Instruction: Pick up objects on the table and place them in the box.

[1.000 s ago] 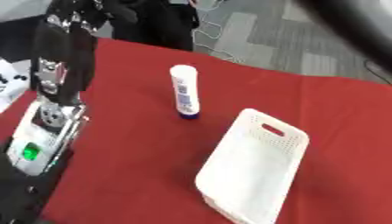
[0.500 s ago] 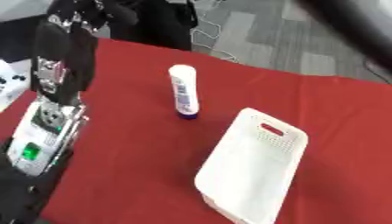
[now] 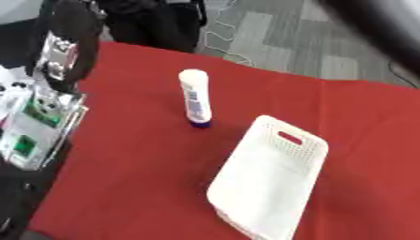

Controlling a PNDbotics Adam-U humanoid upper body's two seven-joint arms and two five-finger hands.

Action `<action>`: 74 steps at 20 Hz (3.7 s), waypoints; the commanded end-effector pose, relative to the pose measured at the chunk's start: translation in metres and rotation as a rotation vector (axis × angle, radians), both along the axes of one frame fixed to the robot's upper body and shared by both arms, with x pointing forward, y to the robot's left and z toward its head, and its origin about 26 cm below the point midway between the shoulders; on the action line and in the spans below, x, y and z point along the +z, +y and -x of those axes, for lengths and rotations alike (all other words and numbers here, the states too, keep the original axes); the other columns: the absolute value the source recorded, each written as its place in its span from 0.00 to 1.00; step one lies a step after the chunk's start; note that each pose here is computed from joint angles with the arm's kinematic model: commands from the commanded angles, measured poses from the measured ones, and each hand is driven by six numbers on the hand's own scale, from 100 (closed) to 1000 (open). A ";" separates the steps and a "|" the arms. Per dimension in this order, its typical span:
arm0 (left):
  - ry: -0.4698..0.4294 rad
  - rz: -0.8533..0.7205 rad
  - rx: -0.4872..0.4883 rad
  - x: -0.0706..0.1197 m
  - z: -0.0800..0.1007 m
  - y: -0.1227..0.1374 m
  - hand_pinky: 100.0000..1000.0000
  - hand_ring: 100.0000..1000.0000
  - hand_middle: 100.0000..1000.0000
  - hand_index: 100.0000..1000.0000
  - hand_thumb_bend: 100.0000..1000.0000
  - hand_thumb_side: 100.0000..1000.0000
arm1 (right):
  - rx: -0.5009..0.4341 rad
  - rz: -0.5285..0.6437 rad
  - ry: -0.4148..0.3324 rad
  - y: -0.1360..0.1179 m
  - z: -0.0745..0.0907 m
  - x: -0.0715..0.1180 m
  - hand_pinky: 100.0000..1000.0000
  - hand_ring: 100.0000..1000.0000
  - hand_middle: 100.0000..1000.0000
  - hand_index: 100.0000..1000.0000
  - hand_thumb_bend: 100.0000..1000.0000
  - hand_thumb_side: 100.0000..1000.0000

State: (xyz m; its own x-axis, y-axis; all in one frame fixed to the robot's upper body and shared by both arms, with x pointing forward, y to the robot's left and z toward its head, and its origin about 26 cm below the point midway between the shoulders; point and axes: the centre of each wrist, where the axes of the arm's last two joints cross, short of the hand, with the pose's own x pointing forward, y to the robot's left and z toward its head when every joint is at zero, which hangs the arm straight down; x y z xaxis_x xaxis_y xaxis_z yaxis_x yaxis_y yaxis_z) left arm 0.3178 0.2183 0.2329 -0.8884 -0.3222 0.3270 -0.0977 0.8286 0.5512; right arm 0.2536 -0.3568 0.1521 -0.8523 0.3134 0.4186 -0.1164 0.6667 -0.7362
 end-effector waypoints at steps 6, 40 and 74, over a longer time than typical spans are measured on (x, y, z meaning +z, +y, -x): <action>-0.025 -0.276 -0.068 0.005 -0.031 0.006 0.68 0.54 0.72 0.85 0.22 1.00 | 0.170 0.270 -0.147 -0.002 0.001 0.009 0.06 0.26 0.33 0.35 0.00 1.00; 0.137 -0.517 -0.096 -0.021 -0.103 0.040 0.72 0.57 0.76 0.86 0.38 0.96 | 0.180 0.274 -0.138 -0.001 0.001 0.008 0.06 0.26 0.33 0.35 0.00 1.00; 0.608 -0.104 -0.282 -0.117 -0.133 0.055 0.75 0.54 0.73 0.99 0.38 1.00 | 0.191 0.261 -0.139 0.000 -0.001 0.011 0.06 0.26 0.33 0.36 0.00 1.00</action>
State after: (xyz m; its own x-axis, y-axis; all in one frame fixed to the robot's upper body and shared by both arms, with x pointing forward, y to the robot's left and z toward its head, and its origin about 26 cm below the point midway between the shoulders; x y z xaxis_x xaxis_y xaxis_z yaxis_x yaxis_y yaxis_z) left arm 0.4465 0.2707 0.1044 -0.5934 -0.1663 0.7876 0.4792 0.7132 0.5116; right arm 0.2543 -0.3552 0.1519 -0.8452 0.2968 0.4445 -0.1487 0.6683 -0.7289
